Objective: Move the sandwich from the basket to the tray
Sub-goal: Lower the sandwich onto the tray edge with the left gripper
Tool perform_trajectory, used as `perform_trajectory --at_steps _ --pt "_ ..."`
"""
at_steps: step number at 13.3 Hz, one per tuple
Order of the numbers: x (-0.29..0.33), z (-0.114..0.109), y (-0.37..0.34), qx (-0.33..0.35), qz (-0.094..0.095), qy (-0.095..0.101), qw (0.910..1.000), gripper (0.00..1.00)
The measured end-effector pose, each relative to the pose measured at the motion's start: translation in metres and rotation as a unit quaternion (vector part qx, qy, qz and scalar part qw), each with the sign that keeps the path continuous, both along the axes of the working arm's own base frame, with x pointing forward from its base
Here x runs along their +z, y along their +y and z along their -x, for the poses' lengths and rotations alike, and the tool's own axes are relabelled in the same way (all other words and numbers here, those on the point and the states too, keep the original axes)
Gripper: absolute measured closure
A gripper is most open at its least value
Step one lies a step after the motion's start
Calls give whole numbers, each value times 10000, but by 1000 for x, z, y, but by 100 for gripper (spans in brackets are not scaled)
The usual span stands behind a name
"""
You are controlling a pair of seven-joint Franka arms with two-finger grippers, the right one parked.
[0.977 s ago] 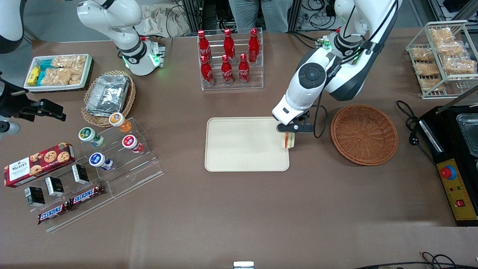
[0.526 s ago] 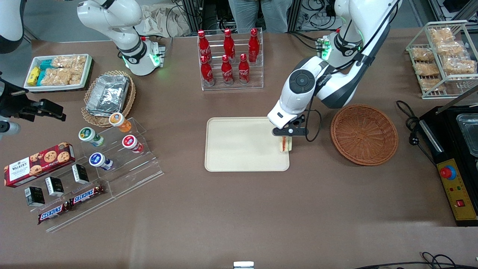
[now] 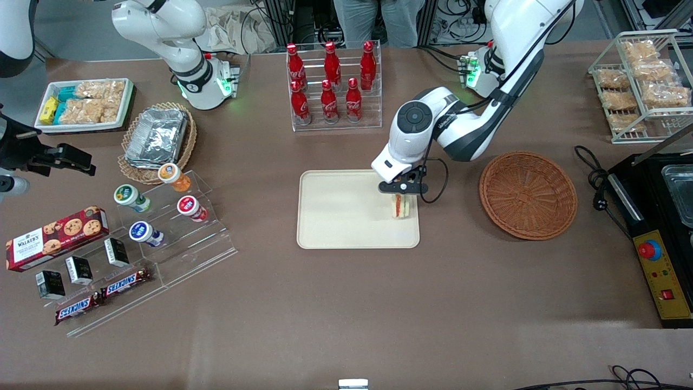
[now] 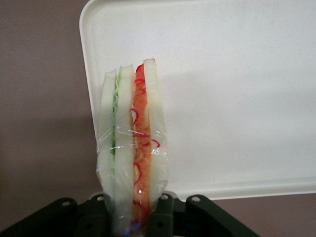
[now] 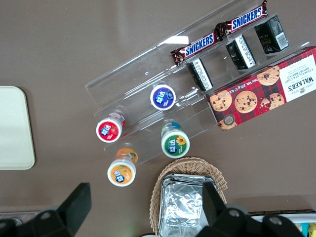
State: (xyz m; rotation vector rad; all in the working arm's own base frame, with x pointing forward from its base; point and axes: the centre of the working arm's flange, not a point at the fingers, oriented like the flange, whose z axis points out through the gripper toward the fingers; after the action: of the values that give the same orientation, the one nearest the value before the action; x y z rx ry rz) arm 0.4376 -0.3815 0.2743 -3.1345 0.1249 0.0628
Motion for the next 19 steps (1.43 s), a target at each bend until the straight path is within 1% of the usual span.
perform_trajectory --at_steps 2,12,13,14,18,19 --pt "-15 2 1 -28 -78 8 10000 79" --pt "-43 6 1 -249 -196 27 9995 80" --pt "-45 6 2 -285 -214 22 9994 74" --pt "-47 6 2 -327 -235 10 9992 65" --pt "-49 6 2 -352 -236 1 9991 21" --pt "-49 6 2 -351 -233 -2 9991 12"
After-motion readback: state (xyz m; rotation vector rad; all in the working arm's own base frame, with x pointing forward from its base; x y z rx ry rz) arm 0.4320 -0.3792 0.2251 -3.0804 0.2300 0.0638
